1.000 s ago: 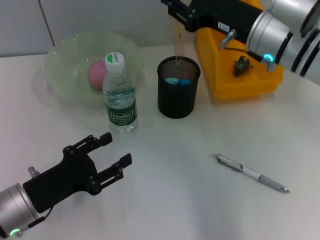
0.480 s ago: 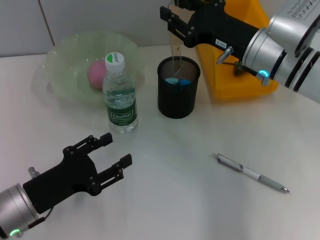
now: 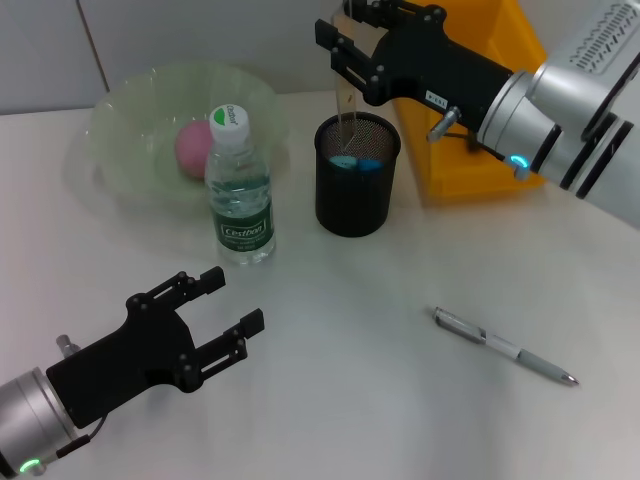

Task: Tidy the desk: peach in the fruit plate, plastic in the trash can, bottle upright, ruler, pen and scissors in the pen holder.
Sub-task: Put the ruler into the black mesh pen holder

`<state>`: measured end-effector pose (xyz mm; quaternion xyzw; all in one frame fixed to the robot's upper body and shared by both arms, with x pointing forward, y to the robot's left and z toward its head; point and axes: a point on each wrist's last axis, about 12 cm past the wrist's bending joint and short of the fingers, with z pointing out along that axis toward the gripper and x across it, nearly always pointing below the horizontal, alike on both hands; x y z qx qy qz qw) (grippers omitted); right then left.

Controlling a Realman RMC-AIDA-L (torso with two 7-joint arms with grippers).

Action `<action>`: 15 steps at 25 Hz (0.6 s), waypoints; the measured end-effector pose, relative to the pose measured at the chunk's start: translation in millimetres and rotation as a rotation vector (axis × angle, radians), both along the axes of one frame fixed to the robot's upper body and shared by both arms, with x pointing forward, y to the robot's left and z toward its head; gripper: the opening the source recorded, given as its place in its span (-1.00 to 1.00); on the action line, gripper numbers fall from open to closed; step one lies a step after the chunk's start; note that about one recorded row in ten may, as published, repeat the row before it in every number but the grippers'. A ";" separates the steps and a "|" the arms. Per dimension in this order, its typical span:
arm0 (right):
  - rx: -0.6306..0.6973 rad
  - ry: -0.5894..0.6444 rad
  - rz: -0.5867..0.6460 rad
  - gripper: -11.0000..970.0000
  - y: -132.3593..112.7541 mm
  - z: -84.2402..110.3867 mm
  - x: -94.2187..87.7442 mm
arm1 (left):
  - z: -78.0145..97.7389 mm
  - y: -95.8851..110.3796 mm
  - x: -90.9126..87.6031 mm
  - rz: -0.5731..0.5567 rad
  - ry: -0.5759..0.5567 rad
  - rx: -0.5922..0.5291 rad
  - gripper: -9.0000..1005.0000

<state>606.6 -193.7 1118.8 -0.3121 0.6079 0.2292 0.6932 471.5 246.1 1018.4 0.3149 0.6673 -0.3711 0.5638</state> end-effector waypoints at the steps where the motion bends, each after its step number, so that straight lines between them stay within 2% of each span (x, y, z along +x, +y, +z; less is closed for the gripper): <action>1: 0.010 0.006 -0.004 -0.12 -0.3 -3.6 0.4 | 0.0 0.0 0.1 0.000 0.000 0.000 0.43; 15: -0.002 0.064 -0.019 -0.09 -1.2 -17.9 3.7 | 1.1 -0.5 0.8 -0.003 -0.005 -0.003 0.43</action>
